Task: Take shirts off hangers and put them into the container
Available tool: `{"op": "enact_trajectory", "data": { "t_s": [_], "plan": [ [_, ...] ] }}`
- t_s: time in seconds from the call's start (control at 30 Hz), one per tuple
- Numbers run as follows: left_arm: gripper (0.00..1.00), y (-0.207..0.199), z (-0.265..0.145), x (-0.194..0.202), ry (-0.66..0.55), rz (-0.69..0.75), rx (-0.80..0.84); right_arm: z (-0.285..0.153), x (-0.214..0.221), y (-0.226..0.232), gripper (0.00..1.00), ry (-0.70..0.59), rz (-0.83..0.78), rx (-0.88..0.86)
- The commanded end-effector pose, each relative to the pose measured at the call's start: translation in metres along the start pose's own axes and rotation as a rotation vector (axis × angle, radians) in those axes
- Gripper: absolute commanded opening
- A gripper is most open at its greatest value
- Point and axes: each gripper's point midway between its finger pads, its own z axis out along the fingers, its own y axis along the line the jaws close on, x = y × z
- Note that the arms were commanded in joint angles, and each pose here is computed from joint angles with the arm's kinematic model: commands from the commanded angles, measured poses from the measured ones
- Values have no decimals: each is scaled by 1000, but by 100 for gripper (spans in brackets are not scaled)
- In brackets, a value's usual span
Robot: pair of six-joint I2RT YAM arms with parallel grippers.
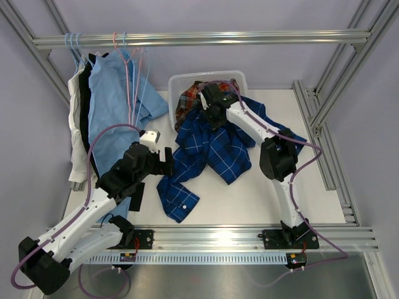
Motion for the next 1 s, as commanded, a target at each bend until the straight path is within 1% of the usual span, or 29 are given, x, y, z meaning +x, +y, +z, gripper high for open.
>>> {"op": "enact_trajectory", "data": {
  "t_s": [0.0, 0.13, 0.33, 0.5, 0.67, 0.77, 0.83, 0.87, 0.97],
  "plan": [
    [99, -5, -5, -18, -77, -25, 19, -59, -69, -18, 0, -261, 5, 64],
    [99, -3, -9, -15, -78, -42, 14, -76, -96, -29, 0, -377, -26, 112],
    [99, -3, -10, -10, -62, -61, 16, -89, -139, -39, 0, -543, -51, 171],
    [99, -4, -11, -7, -48, -79, 20, -88, -174, -50, 0, -663, -57, 242],
    [99, -4, -13, -1, -29, -91, 20, -80, -201, -57, 0, -752, -45, 291],
    [99, -3, -14, 3, -14, -96, 17, -57, -208, -62, 0, -746, -37, 297],
    [99, -1, -15, 4, -12, -98, 8, -32, -205, -64, 4, -715, -26, 293],
    [99, -1, -15, 5, -9, -99, 7, -24, -202, -68, 7, -703, -21, 293],
    [99, -2, -14, 8, 2, -109, 8, 3, -190, -70, 20, -658, -5, 277]
  ]
}}
